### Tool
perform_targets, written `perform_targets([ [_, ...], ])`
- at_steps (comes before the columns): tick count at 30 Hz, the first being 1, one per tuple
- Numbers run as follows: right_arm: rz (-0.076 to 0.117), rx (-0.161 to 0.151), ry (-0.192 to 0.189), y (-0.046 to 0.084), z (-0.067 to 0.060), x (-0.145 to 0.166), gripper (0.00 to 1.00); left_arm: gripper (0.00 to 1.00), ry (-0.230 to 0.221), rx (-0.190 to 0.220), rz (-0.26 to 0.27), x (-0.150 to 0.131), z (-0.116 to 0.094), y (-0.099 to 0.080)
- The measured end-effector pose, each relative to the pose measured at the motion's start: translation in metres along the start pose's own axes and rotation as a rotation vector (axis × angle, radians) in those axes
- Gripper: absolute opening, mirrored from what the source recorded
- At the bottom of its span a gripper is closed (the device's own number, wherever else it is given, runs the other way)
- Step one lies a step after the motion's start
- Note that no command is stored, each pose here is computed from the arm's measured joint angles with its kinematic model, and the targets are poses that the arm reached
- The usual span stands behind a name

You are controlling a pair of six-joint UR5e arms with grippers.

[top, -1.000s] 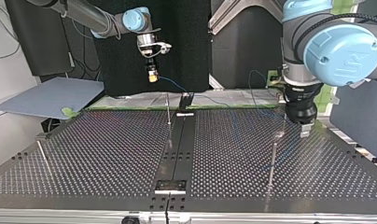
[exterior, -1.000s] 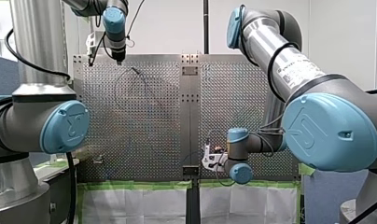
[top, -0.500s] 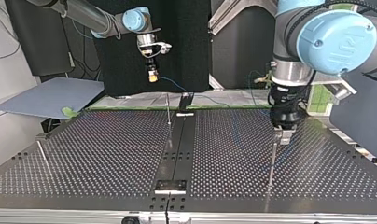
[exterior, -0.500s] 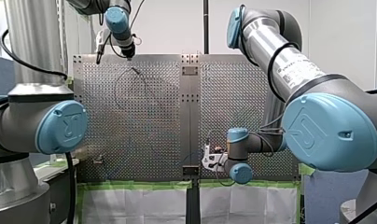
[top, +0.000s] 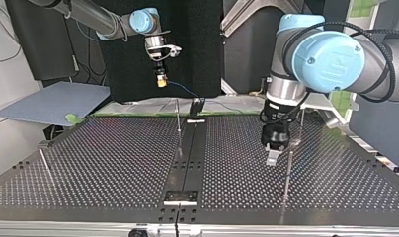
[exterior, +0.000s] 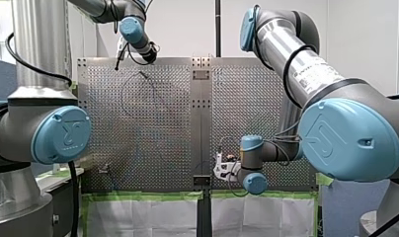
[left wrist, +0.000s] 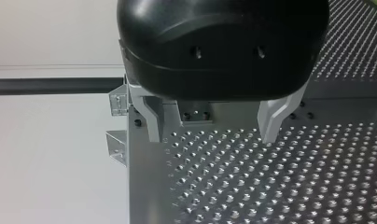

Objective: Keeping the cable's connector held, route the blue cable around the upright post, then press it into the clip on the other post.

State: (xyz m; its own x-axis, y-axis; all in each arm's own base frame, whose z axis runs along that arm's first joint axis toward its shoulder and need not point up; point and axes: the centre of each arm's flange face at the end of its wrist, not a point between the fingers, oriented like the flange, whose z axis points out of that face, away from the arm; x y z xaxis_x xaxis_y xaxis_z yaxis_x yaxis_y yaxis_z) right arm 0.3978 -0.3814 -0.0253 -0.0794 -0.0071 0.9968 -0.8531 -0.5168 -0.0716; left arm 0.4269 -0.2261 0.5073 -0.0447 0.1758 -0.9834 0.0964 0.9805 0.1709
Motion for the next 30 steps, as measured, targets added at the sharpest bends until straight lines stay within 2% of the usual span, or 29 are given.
perform_targets([
  [6,0.002,0.001,0.008,0.0,0.001,0.001,0.0,1.0,-0.009,-0.015,0.027,0.001,0.019,-0.005],
  [11,0.004,0.001,0.013,0.0,0.001,0.001,0.0,1.0,0.023,-0.039,0.053,0.014,0.032,-0.008],
  [21,0.002,0.002,0.012,-0.001,0.001,0.001,0.0,1.0,0.062,-0.101,0.083,0.028,0.04,-0.007],
  [26,0.004,0.005,0.012,-0.002,0.001,0.001,0.0,1.0,0.097,-0.105,0.105,0.044,0.049,-0.014],
  [30,0.005,0.006,0.013,-0.003,0.0,0.001,0.0,1.0,0.101,-0.104,0.109,0.049,0.053,-0.018],
])
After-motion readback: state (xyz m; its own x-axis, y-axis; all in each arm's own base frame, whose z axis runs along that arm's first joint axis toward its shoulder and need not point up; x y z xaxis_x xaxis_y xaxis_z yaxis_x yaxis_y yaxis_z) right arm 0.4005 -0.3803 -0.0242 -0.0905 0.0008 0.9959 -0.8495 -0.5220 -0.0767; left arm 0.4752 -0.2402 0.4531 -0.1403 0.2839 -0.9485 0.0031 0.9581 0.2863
